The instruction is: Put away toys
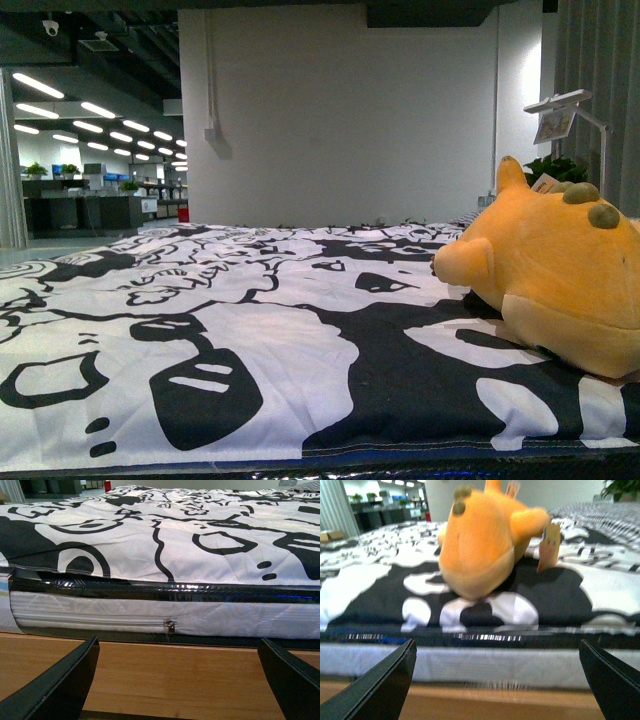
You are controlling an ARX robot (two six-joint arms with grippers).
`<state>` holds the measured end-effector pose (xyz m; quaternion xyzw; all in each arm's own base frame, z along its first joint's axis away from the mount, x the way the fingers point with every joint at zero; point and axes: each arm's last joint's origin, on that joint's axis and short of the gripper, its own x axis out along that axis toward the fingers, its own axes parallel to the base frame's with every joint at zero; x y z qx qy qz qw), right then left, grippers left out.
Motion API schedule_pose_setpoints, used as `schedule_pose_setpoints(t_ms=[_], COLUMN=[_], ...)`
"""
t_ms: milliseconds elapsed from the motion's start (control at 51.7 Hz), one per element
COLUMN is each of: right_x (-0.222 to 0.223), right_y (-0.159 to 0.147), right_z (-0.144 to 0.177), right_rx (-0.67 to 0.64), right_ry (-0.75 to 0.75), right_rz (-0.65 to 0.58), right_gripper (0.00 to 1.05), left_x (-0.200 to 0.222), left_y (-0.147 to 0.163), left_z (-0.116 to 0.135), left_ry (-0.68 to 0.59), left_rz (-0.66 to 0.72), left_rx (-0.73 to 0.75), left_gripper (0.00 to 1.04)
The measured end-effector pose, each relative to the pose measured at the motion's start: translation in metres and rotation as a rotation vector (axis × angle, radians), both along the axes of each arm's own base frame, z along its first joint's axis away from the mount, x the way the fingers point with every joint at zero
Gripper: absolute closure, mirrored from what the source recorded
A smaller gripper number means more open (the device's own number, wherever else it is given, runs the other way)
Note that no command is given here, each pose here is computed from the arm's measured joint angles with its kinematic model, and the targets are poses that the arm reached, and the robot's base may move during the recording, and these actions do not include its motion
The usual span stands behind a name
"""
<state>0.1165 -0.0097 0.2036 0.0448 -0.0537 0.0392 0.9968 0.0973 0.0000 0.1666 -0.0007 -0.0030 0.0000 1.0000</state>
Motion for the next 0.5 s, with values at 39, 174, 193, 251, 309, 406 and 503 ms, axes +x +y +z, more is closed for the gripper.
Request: schedule_pose_setpoints(t_ms=[39, 174, 193, 251, 309, 406, 503], right_x=[0.006, 0.038, 0.046, 0.065, 0.087, 0.12, 0.144], right_y=[-0.001, 0.002, 0.004, 0.009, 0.015, 0.025, 0.035], right_z=[0.01, 0.045, 0.052, 0.067, 0.082, 0.096, 0.098], right_rx=[0.006, 0.007, 0.004, -0.005, -0.014, -0.037, -0.074], right_ry=[-0.021, -0.066, -0.074, -0.081, -0.083, -0.067, -0.042], right_rz=[-0.007, -0.013, -0.011, -0.008, -0.016, -0.033, -0.051], right_gripper=[0.06, 0.06, 0.06, 0.06, 0.06, 0.06, 0.06], left_x=[0.0, 0.0, 0.0, 0.0, 0.0, 0.0, 0.0], left_y=[0.0, 0.0, 0.0, 0.0, 0.0, 0.0, 0.0], left_z=[0.0, 0.0, 0.0, 0.0, 0.0, 0.0, 0.0], left_ry=[0.0, 0.0, 0.0, 0.0, 0.0, 0.0, 0.0], left_rz=[0.0, 0.0, 0.0, 0.0, 0.0, 0.0, 0.0], left_rx=[0.0, 0.0, 0.0, 0.0, 0.0, 0.0, 0.0], left_gripper=[0.06, 0.06, 0.06, 0.06, 0.06, 0.06, 0.06])
